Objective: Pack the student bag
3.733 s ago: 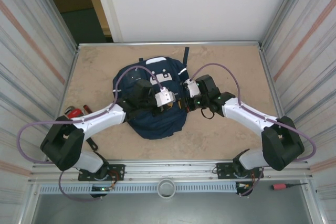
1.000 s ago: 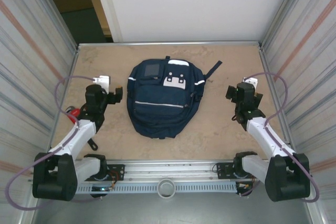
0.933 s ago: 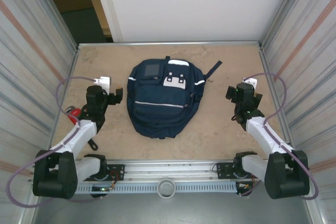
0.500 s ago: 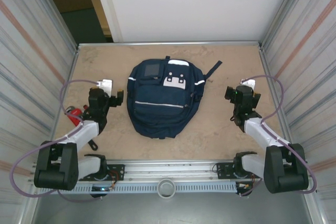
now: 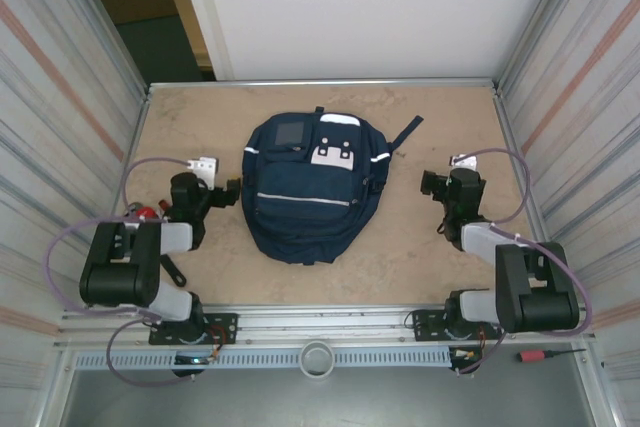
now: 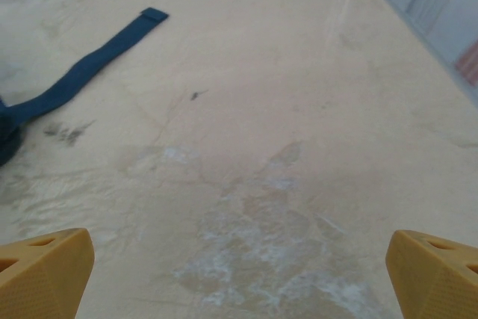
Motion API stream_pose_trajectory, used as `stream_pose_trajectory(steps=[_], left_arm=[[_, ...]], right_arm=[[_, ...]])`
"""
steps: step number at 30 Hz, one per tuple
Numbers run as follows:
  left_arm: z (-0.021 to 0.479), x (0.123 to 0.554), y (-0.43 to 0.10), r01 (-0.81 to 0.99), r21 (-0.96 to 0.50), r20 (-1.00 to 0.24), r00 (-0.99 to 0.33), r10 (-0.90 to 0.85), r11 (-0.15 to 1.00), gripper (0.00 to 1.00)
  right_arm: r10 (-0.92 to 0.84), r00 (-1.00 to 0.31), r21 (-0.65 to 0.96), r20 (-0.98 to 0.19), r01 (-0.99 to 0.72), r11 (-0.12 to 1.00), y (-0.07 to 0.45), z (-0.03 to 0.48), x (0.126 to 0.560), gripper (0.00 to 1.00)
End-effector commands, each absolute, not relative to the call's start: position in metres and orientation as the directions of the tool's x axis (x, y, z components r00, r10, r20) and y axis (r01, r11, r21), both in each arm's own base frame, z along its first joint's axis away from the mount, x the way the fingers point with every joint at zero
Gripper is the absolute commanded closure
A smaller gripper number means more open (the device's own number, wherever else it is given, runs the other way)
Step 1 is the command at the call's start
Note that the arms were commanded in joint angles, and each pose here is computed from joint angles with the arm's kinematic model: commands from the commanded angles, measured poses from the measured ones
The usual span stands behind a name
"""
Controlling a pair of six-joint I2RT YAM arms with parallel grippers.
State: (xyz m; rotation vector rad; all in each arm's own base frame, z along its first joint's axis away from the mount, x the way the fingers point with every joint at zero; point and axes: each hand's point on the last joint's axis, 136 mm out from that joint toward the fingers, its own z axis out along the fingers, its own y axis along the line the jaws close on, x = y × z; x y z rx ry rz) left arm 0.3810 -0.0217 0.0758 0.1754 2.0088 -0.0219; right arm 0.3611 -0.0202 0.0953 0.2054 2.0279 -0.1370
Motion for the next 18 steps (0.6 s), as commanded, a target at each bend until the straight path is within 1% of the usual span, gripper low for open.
stream_pose_trajectory(steps=[1,6,8,9,10,11,12,14,18], left_arm=[[0.094,0.393,-0.027,0.176,0.035,-0.928,-0.359,0.097,0.984,0.01],[0.092,0.394,-0.024,0.165,0.028,-0.925,-0.37,0.088,0.986,0.01],[0.091,0.395,-0.022,0.148,0.026,-0.922,-0.378,0.081,0.989,0.01],[0.092,0.395,-0.021,0.144,0.026,-0.923,-0.376,0.079,0.989,0.01],[0.092,0.395,-0.021,0.145,0.026,-0.922,-0.378,0.08,0.989,0.01],[0.092,0.395,-0.021,0.145,0.027,-0.923,-0.377,0.081,0.989,0.01],[0.091,0.395,-0.021,0.144,0.027,-0.922,-0.378,0.08,0.989,0.01],[0.092,0.395,-0.021,0.144,0.027,-0.923,-0.377,0.081,0.989,0.01],[0.092,0.395,-0.021,0.144,0.028,-0.923,-0.376,0.081,0.989,0.01]], right_arm=[[0.045,-0.351,0.013,-0.935,0.093,0.996,-0.004,0.114,0.372,0.01],[0.018,-0.322,0.0,-0.946,0.056,0.998,-0.002,0.106,0.377,0.01],[0.035,-0.342,0.031,-0.939,0.016,0.999,-0.001,0.086,0.385,0.01],[0.032,-0.324,0.029,-0.945,0.013,0.999,-0.001,0.089,0.394,0.01],[0.076,-0.398,0.06,-0.914,0.053,0.997,-0.01,0.082,0.394,0.01],[0.114,-0.415,0.094,-0.903,0.069,0.993,-0.017,0.08,0.395,0.01],[0.114,-0.383,0.096,-0.917,0.066,0.993,-0.017,0.083,0.396,0.01],[0.106,-0.404,0.084,-0.908,0.072,0.994,-0.016,0.081,0.395,0.01],[0.103,-0.399,0.08,-0.911,0.073,0.994,-0.016,0.082,0.395,0.01]])
